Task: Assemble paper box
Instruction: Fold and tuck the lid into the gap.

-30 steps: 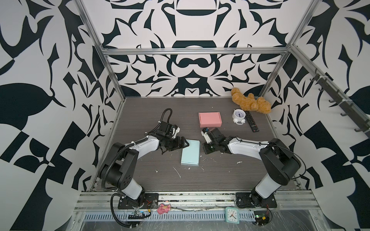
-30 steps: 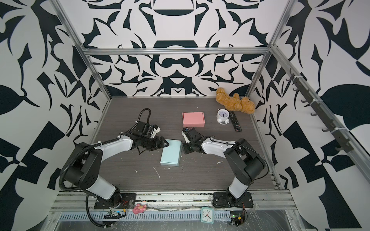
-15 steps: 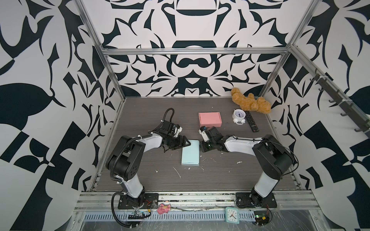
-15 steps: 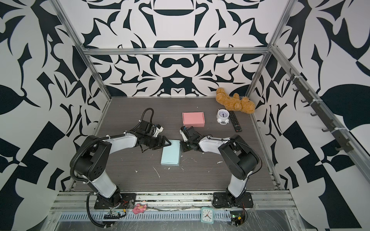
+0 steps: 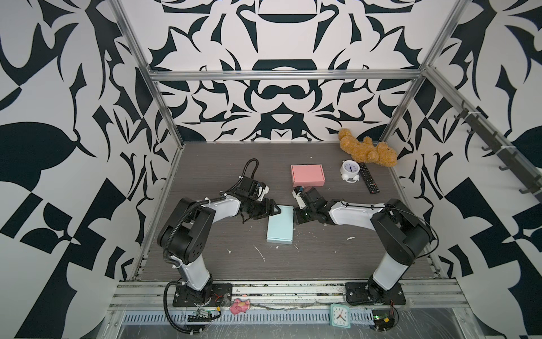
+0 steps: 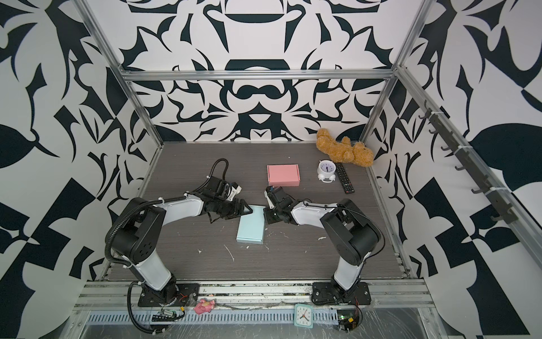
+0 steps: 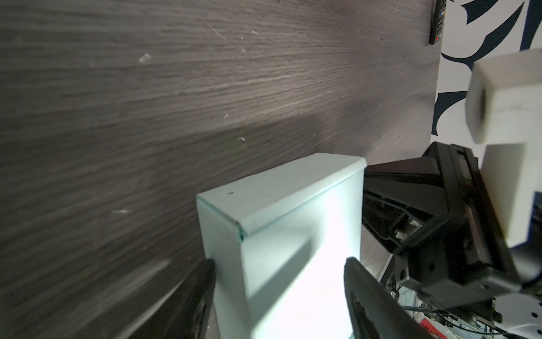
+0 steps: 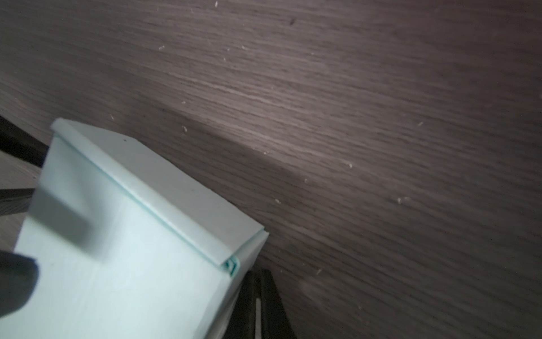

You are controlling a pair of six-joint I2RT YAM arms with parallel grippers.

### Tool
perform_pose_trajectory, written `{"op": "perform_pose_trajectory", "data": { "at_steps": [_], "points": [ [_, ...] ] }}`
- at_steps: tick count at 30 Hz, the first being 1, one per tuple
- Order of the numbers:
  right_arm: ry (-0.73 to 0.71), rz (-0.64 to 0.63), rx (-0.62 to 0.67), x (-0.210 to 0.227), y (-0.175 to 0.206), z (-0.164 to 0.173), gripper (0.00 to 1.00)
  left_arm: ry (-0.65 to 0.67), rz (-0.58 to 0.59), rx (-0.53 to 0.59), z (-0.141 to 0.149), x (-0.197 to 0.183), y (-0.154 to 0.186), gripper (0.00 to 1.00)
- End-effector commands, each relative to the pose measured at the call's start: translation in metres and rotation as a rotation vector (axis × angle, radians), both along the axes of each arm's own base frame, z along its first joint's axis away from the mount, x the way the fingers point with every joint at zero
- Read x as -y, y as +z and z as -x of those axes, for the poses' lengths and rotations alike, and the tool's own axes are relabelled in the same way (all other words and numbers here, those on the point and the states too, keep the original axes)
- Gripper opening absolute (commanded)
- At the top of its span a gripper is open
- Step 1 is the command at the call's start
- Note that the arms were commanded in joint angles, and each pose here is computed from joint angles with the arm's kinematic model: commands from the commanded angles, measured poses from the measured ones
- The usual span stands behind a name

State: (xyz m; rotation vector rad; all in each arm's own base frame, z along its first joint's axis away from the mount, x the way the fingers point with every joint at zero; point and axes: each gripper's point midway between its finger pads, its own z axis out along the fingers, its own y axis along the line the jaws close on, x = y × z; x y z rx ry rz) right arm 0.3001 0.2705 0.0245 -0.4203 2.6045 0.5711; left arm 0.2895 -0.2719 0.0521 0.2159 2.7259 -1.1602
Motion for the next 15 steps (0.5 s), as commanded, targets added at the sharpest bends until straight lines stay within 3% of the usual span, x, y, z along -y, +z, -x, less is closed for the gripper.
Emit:
{"op": "perform_pose_trajectory", "data": {
  "at_steps": [1,15],
  "points": [
    [0.087,-0.141,0.05,-0.036,0.034,0.008,0.1,-0.07,0.094,0.032,0.0,0.026,0.018,0.72],
    [0.066,-0.085,0.039,-0.012,0.026,0.025,0.12,-0.024,0.066,0.027,-0.007,0.01,0.011,0.73]
  ]
}}
